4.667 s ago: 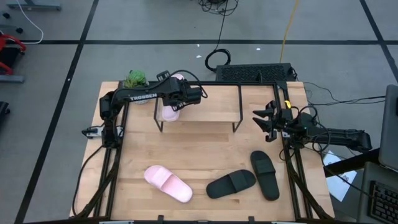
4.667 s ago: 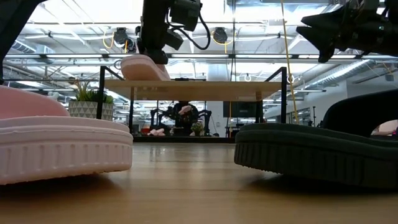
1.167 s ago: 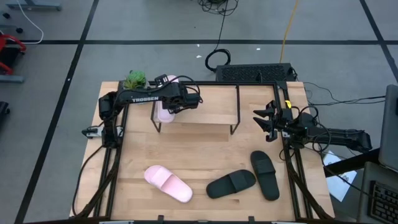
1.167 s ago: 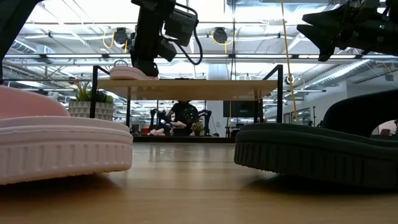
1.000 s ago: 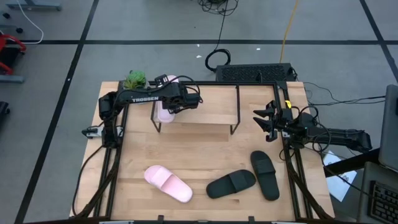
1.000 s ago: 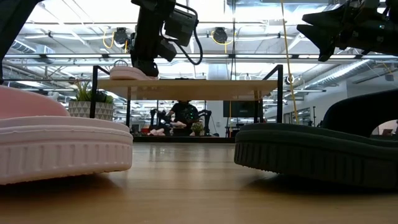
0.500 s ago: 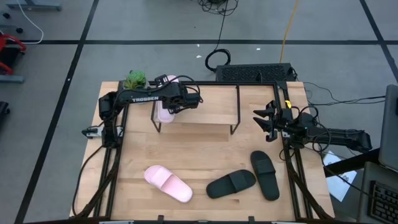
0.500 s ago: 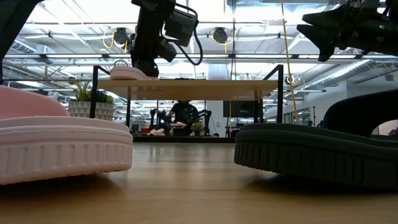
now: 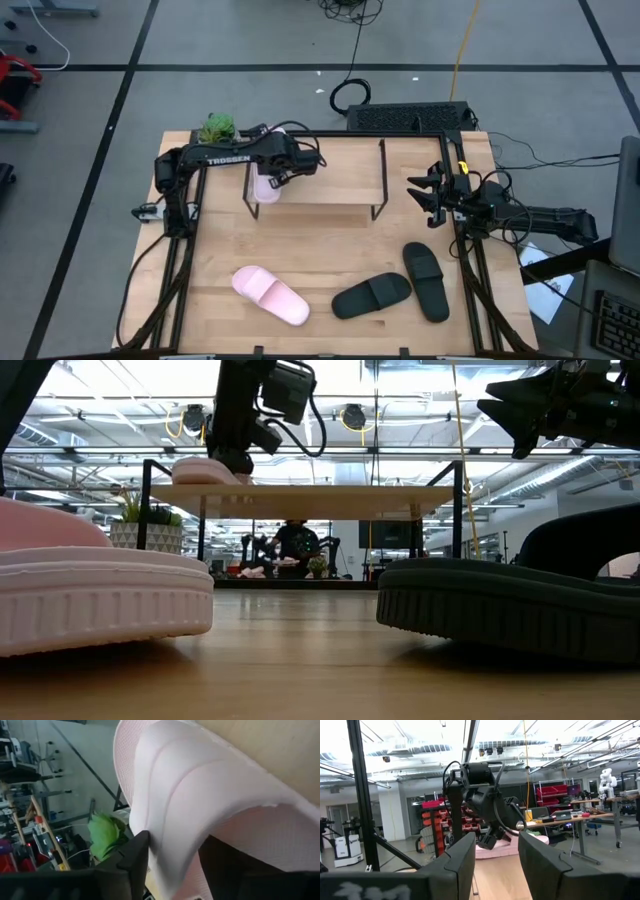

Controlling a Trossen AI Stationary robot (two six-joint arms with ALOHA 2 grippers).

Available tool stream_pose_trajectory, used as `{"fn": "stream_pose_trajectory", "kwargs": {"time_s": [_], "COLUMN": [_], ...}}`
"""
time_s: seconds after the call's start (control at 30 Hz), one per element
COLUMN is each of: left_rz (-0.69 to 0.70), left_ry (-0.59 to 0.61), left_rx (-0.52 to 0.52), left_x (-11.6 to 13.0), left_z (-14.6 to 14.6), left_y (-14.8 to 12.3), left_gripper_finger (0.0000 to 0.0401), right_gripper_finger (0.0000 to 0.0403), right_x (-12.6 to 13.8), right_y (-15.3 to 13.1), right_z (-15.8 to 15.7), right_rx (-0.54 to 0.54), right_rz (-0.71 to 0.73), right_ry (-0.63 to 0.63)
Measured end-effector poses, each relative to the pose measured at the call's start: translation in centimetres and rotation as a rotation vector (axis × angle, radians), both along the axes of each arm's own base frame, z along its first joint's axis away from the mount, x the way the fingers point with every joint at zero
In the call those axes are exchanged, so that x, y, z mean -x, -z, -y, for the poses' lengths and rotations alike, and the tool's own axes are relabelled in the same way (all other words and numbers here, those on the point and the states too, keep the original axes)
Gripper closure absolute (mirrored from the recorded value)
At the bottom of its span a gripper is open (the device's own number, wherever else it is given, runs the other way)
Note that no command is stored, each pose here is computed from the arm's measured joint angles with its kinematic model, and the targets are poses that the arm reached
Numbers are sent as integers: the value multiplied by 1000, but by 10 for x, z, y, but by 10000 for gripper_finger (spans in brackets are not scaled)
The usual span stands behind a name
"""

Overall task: Pick and place slides into the shelf
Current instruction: Put the left pink slipper on the shelf

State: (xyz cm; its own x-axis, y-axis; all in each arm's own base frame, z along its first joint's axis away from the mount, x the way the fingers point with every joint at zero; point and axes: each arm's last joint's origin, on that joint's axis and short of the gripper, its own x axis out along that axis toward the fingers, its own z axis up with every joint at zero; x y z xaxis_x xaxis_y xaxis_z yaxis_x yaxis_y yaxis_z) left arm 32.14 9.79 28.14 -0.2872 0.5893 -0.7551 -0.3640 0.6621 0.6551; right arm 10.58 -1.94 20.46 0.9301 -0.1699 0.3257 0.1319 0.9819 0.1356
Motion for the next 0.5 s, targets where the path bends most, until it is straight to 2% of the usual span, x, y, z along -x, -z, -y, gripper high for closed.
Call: {"fn": "stream_pose_trajectory", "kwargs": {"time_s": [0.2, 0.5], "left_rz": [50, 52], "left_ry": [-3, 23], "left_rx": [24, 83], "left_x": [0, -1], "left_z": [2, 2], "left_y": [-10, -13], "left_gripper_finger": [231, 230], "right_gripper_finger": [261, 261], "right_x": [0, 0], "right_y": [0, 0], "right_z": [0, 0], "right_rx": [0, 0], "right_rz": [0, 0], "right_ry": [0, 0]}}
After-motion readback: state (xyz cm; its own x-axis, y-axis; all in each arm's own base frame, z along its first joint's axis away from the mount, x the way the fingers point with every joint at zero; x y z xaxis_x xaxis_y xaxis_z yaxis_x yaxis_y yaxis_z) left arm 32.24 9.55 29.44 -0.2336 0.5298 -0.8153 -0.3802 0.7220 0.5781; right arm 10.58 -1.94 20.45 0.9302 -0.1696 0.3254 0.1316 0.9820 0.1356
